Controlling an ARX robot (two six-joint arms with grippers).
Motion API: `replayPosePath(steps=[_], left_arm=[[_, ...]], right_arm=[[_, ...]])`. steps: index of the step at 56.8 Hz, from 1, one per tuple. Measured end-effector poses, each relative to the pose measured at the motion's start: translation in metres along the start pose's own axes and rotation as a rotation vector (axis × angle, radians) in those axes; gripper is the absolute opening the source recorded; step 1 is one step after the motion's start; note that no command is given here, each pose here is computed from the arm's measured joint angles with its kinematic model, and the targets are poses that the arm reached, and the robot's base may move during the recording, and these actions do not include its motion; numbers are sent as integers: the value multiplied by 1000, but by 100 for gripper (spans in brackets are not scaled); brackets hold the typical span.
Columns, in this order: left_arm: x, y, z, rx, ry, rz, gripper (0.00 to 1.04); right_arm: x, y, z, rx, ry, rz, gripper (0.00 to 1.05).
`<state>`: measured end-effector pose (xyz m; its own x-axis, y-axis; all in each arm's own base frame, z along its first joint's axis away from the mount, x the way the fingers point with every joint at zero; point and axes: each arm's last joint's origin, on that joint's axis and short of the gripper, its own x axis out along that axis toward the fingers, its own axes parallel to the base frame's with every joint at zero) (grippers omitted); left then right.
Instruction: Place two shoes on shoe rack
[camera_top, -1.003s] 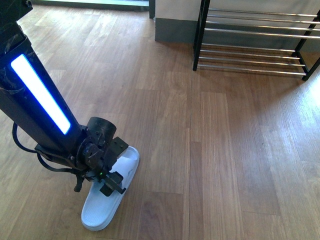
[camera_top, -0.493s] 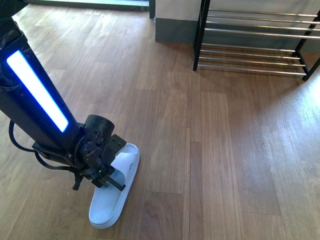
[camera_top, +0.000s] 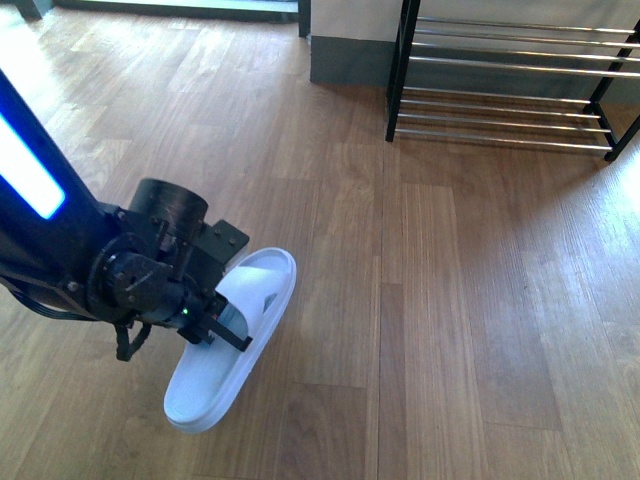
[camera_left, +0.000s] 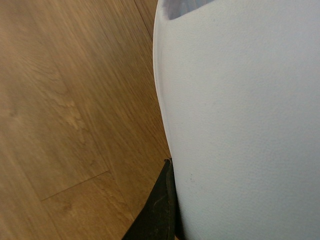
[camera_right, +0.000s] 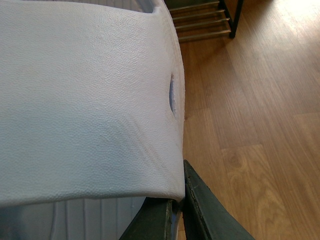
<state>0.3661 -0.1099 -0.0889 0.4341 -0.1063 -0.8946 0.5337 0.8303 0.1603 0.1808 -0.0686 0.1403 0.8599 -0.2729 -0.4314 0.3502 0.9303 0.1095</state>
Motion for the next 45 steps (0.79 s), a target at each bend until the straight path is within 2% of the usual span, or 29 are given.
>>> replayPosePath(steps=[11, 23, 35, 45], left_arm=[[-46, 9, 4, -21, -78, 63, 2], [-142, 19, -3, -83, -215, 178, 2], [-235, 11, -32, -139, -337, 291, 2], [-288, 2, -55, -187, -420, 355, 2]], right_arm=[[0, 0, 0, 0, 0, 0, 1], [0, 0, 0, 0, 0, 0, 1], [0, 0, 0, 0, 0, 0, 1], [0, 0, 0, 0, 0, 0, 1]])
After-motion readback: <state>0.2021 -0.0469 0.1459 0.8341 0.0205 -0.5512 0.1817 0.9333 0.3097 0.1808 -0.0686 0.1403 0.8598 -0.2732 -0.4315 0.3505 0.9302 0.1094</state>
